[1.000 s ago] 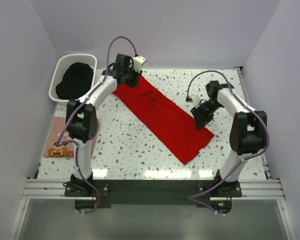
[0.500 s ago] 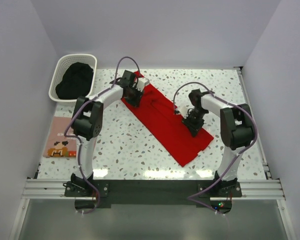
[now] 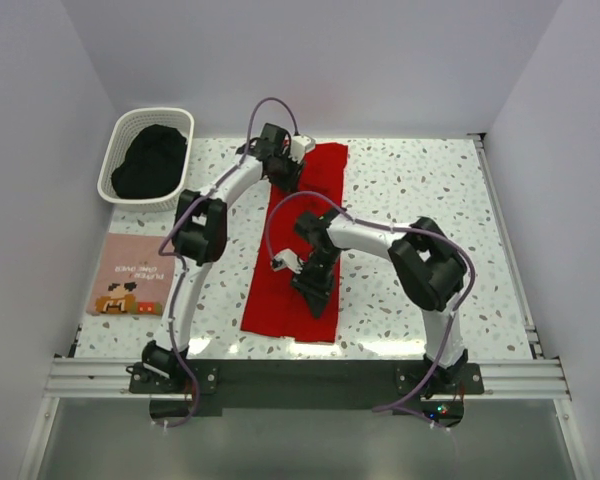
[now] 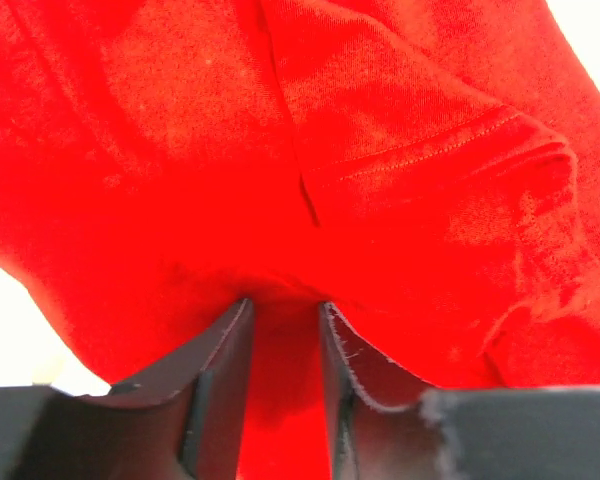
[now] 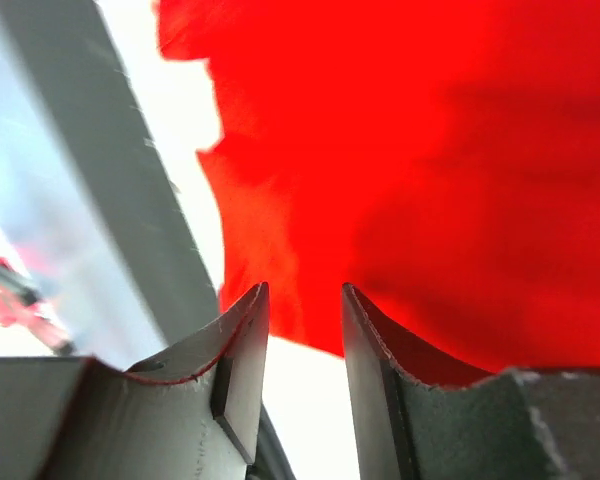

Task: Fold and stack the t-shirts
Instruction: Fold the tshirt

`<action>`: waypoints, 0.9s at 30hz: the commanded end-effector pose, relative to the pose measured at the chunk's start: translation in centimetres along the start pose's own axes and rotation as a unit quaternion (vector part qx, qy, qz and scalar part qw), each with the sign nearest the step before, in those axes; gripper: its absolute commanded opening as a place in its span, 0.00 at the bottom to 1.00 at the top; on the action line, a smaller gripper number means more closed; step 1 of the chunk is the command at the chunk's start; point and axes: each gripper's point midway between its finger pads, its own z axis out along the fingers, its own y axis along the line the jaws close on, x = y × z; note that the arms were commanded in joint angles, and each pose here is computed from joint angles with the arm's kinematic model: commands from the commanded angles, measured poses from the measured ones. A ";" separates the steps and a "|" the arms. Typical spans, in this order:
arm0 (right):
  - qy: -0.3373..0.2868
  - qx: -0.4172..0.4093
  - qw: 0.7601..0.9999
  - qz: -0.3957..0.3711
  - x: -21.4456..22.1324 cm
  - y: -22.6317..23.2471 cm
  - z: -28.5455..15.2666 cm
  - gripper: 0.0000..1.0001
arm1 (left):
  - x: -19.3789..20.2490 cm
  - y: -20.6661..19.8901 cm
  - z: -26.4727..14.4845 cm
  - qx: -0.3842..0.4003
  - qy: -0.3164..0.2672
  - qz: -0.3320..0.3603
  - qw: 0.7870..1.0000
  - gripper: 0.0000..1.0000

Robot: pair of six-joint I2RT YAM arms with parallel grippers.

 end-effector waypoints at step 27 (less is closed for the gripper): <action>-0.308 0.275 0.895 0.166 -7.7 -20.3 -20.0 0.42 | 16.7 -19.3 -22.3 0.232 -0.110 0.370 0.893 0.57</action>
